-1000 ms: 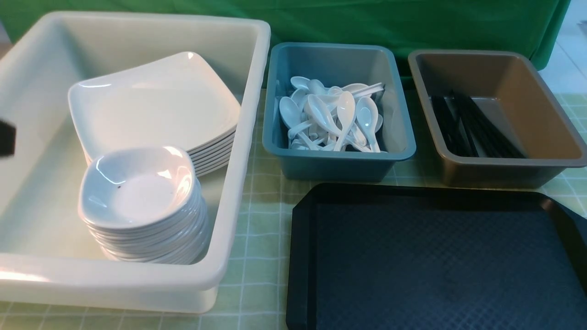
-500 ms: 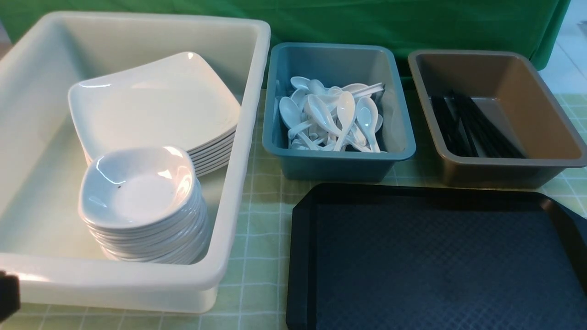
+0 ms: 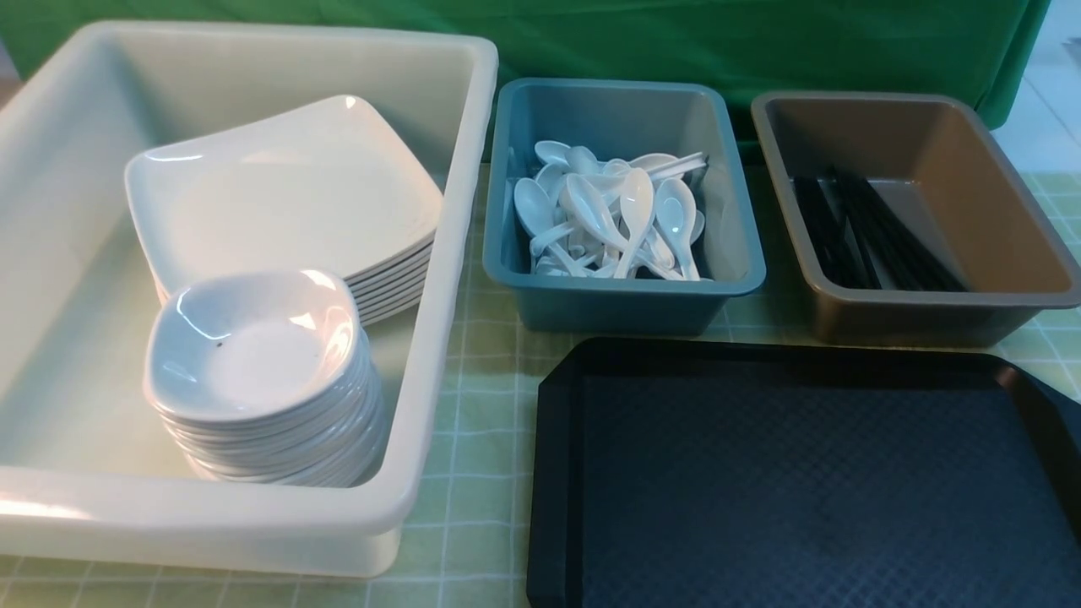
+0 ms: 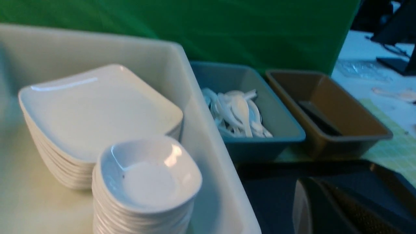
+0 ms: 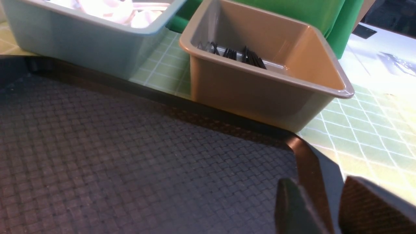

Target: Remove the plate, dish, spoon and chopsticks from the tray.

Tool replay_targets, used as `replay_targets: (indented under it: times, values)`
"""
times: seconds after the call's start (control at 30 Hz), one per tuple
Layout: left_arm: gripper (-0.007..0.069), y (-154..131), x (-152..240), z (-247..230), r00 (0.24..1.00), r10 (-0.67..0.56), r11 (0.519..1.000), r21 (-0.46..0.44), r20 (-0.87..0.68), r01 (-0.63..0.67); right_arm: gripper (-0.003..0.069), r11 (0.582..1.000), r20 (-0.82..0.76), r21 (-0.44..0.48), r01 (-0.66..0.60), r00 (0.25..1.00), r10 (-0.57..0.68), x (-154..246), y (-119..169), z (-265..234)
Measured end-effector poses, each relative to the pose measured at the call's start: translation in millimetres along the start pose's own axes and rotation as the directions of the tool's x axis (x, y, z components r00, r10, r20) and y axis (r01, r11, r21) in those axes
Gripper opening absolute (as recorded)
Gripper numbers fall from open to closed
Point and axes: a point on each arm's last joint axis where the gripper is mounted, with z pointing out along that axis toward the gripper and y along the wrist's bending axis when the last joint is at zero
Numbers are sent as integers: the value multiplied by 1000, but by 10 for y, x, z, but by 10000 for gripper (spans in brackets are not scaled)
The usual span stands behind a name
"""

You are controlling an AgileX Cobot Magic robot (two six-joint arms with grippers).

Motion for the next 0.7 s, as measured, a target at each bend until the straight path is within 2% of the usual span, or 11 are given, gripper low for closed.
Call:
replay_targets:
  times: [0.1, 0.5, 0.53, 0.6, 0.63, 0.67, 0.7]
  values:
    - [-12, 7, -37, -1, 999, 0, 1000, -8, 40, 0, 220, 1000, 0, 0, 0, 1000, 0, 0, 0, 0]
    - [-12, 19, -42, -1, 999, 26, 999, -22, 46, -25, 236, 1000, 0, 0, 1, 1000, -1, 0, 0, 0]
    - [-12, 35, -54, 1, 997, 57, 998, -39, 60, -54, 237, 1000, 0, 0, 1, 1000, -1, 0, 0, 0]
    - [-12, 53, -78, 7, 994, 75, 997, -10, 84, -74, 237, 1000, 0, 0, 1, 1000, -1, 0, 0, 0]
    - [-12, 94, -104, 41, 985, 85, 994, -83, 149, -73, 238, 1000, 0, 0, 1, 1000, -1, 0, 0, 0]
    - [-12, 135, -104, 81, 979, 83, 993, -101, 186, -65, 239, 1000, 0, 0, 1, 1000, -1, 0, 0, 0]
    - [-12, 153, -87, 104, 980, 80, 996, -59, 180, -71, 239, 1000, 0, 0, 1, 1000, -1, 0, 0, 0]
